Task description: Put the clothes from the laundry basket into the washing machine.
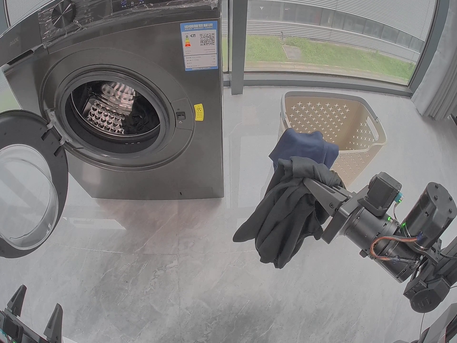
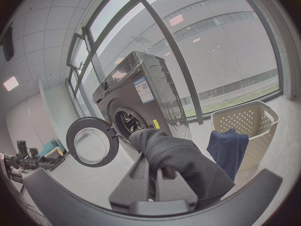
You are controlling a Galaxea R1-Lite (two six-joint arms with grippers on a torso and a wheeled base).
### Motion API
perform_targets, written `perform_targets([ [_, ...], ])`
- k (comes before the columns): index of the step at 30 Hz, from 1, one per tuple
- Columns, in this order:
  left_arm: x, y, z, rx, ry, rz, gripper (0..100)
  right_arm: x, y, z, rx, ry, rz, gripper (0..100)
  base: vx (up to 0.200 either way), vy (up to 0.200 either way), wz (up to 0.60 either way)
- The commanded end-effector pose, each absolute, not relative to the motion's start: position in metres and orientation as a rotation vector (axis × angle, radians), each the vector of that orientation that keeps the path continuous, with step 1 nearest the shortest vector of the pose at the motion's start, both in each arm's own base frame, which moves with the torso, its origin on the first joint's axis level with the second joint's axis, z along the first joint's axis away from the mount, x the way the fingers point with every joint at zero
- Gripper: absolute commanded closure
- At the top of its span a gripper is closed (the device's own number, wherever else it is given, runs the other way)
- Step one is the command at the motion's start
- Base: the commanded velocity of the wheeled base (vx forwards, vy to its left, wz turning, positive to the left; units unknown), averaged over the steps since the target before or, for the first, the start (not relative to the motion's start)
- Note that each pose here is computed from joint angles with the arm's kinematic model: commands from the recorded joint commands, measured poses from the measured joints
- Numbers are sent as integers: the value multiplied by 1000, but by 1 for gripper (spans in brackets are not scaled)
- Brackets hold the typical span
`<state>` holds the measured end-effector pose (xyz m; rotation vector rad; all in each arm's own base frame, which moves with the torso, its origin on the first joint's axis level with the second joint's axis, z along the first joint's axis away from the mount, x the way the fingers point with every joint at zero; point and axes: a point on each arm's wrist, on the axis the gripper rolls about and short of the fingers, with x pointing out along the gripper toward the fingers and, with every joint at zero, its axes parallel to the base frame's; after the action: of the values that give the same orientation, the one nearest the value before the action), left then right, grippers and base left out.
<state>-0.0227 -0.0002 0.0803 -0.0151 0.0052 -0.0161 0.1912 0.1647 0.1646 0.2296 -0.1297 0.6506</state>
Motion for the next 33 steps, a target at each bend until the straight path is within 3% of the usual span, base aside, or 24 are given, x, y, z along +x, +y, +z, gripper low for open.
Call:
perform_targets([
  [1,-23,0,76,-15,6,-17,0,194,162,165,229,-132,635,100,0,200,0],
  [33,-23,0,76,-23,6,-15,0,194,158,168,219,-149,620,100,0,194,0],
])
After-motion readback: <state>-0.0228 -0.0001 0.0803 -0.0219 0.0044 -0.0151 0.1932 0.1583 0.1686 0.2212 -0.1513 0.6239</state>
